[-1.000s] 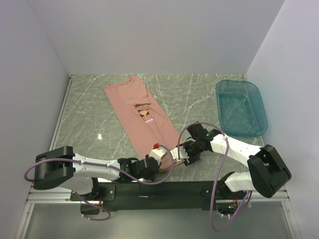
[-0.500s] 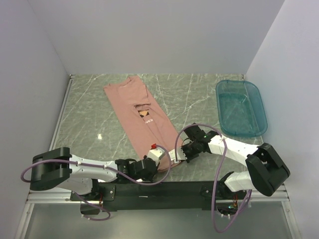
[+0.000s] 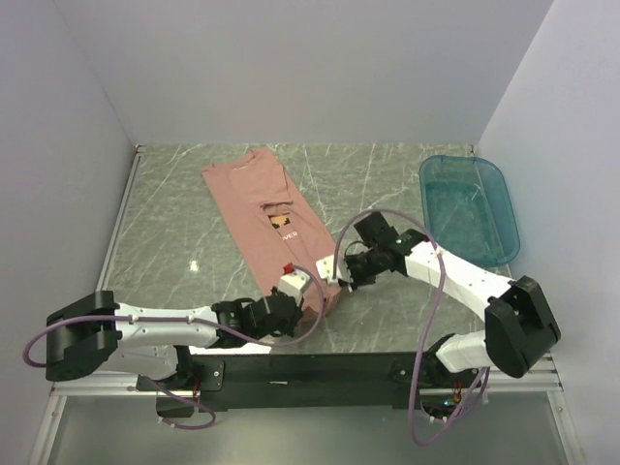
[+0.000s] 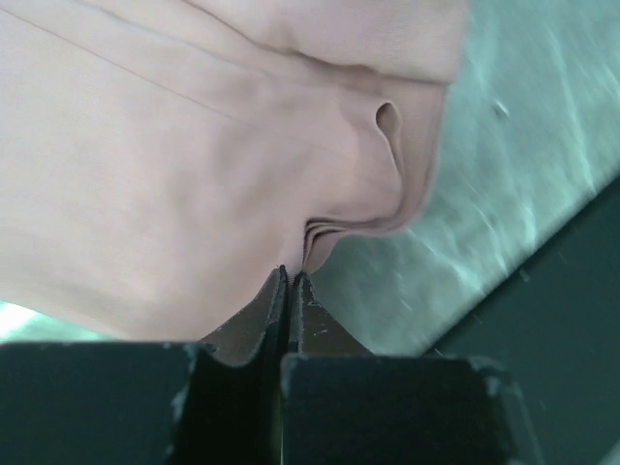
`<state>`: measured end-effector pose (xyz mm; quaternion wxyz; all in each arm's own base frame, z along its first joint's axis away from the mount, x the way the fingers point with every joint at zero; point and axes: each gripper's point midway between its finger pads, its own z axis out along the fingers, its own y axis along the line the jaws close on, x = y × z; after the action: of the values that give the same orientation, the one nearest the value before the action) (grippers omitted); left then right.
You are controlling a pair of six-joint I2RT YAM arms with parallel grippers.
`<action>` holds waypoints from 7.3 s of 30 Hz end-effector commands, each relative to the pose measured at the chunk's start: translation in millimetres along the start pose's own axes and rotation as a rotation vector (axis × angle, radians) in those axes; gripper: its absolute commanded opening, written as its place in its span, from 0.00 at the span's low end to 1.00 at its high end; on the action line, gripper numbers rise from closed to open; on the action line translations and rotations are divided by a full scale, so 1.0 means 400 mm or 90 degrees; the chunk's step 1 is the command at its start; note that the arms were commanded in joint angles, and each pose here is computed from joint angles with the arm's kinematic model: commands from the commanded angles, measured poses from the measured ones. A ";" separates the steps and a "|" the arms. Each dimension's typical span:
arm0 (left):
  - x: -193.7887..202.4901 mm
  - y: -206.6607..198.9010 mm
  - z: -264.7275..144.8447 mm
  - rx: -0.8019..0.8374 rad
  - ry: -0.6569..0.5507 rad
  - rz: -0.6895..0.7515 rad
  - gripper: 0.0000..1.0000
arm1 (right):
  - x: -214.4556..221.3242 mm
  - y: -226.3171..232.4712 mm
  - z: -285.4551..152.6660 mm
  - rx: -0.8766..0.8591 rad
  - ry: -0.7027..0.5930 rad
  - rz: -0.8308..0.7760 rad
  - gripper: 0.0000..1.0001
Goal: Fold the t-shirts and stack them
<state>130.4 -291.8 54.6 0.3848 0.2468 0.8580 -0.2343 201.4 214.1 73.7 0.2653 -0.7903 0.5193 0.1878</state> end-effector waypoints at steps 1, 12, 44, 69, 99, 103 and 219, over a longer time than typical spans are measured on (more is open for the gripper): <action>-0.119 0.029 0.000 -0.014 -0.075 -0.012 0.00 | -0.037 -0.075 -0.023 0.025 -0.042 0.057 0.00; -0.331 0.271 0.039 -0.110 -0.159 -0.031 0.00 | -0.055 -0.397 0.000 0.100 -0.042 0.160 0.00; -0.421 0.646 0.088 -0.340 -0.124 -0.125 0.00 | 0.011 -0.751 0.133 0.243 -0.022 0.343 0.00; -0.437 0.730 0.099 -0.388 -0.101 -0.148 0.00 | 0.015 -0.835 0.150 0.326 -0.015 0.378 0.00; -0.523 0.836 -0.032 -0.555 -0.149 -0.236 0.79 | 0.014 -0.997 -0.045 0.595 -0.044 0.485 0.70; -0.577 0.772 -0.112 -0.490 -0.204 -0.256 0.78 | -0.021 -0.926 -0.112 0.497 -0.074 0.467 0.72; -0.078 0.328 -0.160 0.009 -0.099 -0.663 0.52 | 0.085 -0.117 -0.069 -0.016 -0.064 0.843 0.52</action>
<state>176.5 -158.5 49.5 0.2286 -0.2516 0.8512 -0.3999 247.6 191.2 49.8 0.0502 -0.2570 0.9039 0.3381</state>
